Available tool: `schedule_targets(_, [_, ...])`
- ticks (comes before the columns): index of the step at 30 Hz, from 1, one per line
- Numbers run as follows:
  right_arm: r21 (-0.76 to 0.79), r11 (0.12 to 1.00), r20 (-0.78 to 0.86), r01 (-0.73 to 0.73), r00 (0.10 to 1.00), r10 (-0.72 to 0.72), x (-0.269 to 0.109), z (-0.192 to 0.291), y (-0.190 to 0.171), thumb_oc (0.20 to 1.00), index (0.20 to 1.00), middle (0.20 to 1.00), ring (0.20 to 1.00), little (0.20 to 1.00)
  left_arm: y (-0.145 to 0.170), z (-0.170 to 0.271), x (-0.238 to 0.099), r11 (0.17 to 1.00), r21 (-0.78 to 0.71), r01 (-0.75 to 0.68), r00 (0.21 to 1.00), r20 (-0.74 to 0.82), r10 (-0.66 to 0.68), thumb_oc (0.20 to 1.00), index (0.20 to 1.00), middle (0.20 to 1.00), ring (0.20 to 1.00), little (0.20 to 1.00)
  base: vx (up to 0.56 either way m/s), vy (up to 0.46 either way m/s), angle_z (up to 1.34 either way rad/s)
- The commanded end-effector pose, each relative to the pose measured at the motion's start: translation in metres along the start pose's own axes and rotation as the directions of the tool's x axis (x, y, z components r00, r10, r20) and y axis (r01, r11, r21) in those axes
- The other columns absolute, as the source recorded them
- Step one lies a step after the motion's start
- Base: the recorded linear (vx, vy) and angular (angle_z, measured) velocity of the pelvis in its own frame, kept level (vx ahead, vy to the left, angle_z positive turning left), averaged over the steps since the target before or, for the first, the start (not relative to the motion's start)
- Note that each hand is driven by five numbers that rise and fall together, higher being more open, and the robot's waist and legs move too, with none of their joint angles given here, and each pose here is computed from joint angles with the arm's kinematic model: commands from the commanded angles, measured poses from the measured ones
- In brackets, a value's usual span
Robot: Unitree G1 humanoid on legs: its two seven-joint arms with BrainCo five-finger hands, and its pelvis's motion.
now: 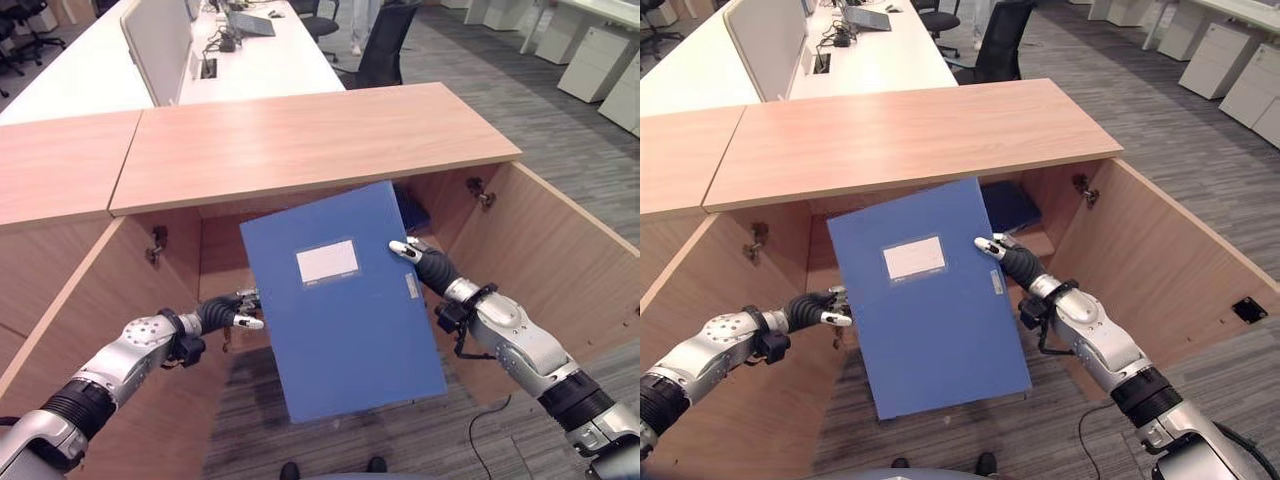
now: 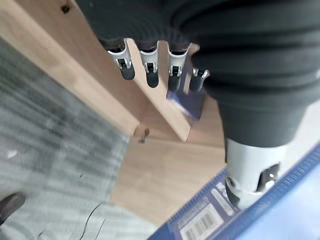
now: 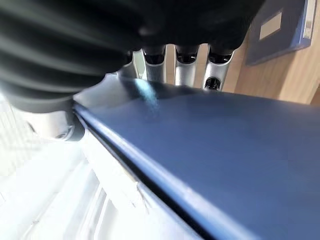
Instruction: Put the empty folder in the office cabinet
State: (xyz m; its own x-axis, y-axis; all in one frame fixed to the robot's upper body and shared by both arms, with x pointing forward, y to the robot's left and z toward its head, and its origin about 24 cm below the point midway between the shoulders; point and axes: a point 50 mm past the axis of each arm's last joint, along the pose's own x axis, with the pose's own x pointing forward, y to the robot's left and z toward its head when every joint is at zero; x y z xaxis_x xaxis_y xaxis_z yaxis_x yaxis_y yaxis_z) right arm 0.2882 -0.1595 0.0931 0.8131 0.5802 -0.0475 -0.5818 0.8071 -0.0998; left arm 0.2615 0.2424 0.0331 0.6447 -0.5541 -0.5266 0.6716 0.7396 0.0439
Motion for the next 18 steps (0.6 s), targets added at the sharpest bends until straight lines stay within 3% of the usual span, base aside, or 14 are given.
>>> schedule_targets(1, [0.019, 0.997, 0.133, -0.078, 0.988, 0.075, 0.012, 0.027, 0.009, 0.2, 0.2, 0.2, 0.2, 0.2, 0.0, 0.007, 0.008, 0.998, -0.03, 0.054, 0.998, 0.04, -0.052, 1.0, 1.0, 1.0, 1.0, 1.0, 0.0, 0.0, 0.0])
schedule_targets(10, [0.026, 0.989, 0.147, -0.149, 0.979, 0.143, 0.026, 0.029, 0.027, 0.2, 0.2, 0.2, 0.2, 0.2, -0.041, 0.012, 0.035, 0.947, -0.169, 0.274, 0.96, 0.099, -0.261, 1.0, 1.0, 1.0, 1.0, 1.0, -0.01, -0.001, -0.04])
schedule_targets(18, [0.048, 0.989, 0.163, -0.143, 0.978, 0.133, 0.031, 0.026, 0.034, 0.2, 0.2, 0.2, 0.2, 0.2, -0.072, 0.024, 0.052, 0.897, -0.235, 0.374, 0.92, 0.22, -0.325, 1.0, 1.0, 1.0, 1.0, 1.0, -0.01, -0.002, -0.02])
